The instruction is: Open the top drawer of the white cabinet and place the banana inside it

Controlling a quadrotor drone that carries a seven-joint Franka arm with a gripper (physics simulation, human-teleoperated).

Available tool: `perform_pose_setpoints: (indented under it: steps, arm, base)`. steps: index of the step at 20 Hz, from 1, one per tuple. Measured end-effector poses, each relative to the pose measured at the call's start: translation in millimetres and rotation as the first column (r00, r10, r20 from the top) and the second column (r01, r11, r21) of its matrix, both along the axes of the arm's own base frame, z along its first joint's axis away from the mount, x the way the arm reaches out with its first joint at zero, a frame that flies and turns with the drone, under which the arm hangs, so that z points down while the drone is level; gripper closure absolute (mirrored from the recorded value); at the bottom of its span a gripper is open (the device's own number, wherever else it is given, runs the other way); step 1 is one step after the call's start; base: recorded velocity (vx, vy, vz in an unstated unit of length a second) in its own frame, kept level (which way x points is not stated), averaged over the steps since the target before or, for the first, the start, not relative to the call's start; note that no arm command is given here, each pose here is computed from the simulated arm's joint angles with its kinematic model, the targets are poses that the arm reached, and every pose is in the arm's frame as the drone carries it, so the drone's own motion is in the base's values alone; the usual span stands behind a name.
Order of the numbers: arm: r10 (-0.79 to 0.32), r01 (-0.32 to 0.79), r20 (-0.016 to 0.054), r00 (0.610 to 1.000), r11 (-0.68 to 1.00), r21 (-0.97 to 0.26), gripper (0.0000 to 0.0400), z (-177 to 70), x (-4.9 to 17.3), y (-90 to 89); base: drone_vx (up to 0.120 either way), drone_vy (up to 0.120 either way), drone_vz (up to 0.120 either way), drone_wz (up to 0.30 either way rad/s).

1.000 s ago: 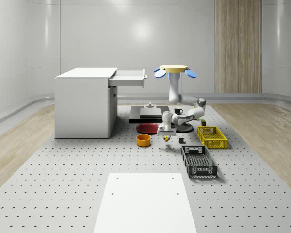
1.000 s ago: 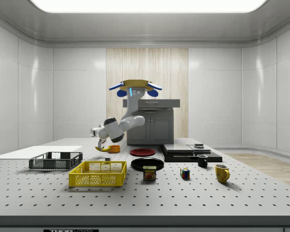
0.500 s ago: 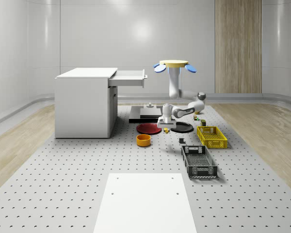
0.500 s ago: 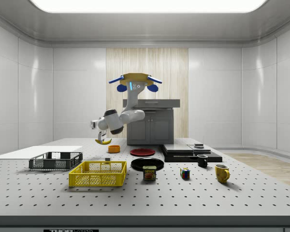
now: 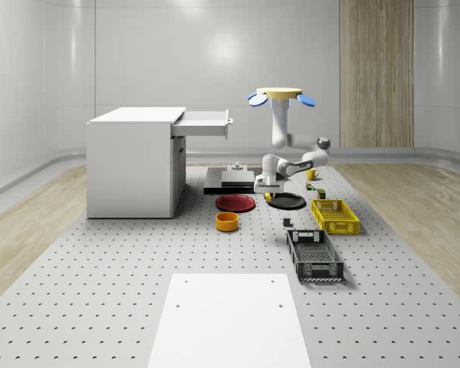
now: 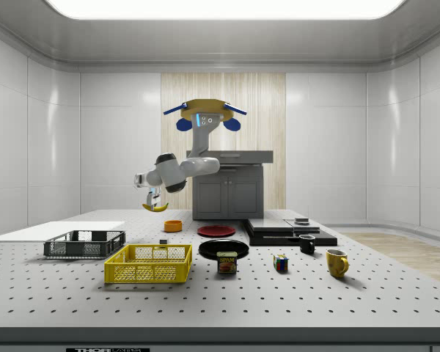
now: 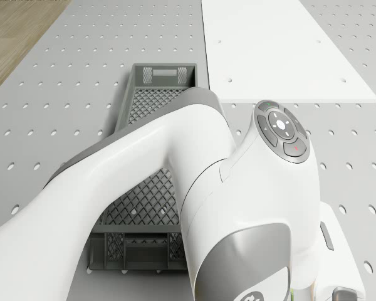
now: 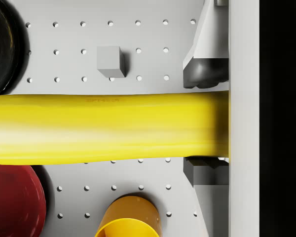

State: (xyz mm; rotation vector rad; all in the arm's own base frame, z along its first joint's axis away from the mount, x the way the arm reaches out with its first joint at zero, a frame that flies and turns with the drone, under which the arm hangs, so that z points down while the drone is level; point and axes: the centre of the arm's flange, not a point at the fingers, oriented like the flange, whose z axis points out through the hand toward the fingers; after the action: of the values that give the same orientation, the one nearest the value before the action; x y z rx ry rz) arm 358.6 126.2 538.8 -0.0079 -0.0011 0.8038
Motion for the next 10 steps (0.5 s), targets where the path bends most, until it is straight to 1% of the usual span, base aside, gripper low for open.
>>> perform_pose_setpoints:
  steps: [1, 10]
  arm:
    - [0.0, 0.0, 0.0, 1.0, 1.0, 0.0, 0.0207, 0.0, 0.0, 0.0]
    - [0.0, 0.0, 0.0, 1.0, 1.0, 0.0, 0.0207, -0.2, 0.0, 0.0]
  base:
    - [-0.04, 0.0, 0.12, 0.0]
    - [-0.12, 0.0, 0.12, 0.0]
